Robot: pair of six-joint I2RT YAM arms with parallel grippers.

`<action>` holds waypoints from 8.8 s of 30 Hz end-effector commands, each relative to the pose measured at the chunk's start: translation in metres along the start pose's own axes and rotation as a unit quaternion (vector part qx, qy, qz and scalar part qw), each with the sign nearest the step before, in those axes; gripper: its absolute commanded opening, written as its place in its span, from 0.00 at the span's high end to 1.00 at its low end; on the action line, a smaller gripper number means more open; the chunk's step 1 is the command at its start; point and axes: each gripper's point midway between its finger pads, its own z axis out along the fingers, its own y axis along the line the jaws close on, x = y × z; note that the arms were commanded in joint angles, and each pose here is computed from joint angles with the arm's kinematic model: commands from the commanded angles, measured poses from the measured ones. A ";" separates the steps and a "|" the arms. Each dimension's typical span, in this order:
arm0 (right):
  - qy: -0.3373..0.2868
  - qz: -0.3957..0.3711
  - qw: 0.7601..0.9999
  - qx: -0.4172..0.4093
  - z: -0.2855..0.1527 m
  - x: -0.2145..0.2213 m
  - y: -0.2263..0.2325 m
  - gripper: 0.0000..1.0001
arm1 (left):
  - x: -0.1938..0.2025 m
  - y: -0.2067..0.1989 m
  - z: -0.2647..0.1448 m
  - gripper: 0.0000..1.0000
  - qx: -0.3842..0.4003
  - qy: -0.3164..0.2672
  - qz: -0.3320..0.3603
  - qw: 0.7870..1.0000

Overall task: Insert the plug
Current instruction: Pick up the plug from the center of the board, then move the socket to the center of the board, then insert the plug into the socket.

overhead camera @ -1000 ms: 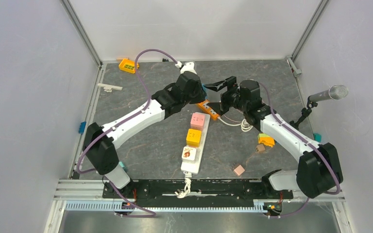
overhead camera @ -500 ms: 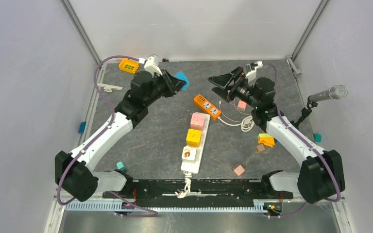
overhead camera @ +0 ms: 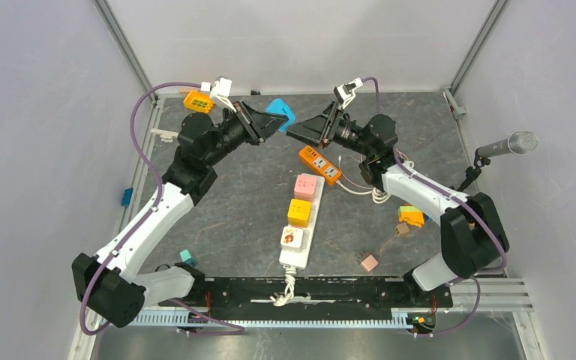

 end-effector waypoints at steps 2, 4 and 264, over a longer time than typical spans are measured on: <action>-0.008 -0.050 0.994 -0.101 0.005 -0.015 0.055 0.46 | -0.009 -0.026 -0.003 0.98 0.052 -0.008 -0.024 0.998; -0.011 -0.053 0.993 -0.105 0.006 -0.017 0.056 0.50 | -0.008 -0.027 -0.003 0.98 0.054 -0.006 -0.027 0.998; 0.326 -0.070 0.854 0.400 -0.157 0.091 -0.216 0.02 | 0.256 0.165 -0.091 0.98 -0.518 0.522 0.066 0.675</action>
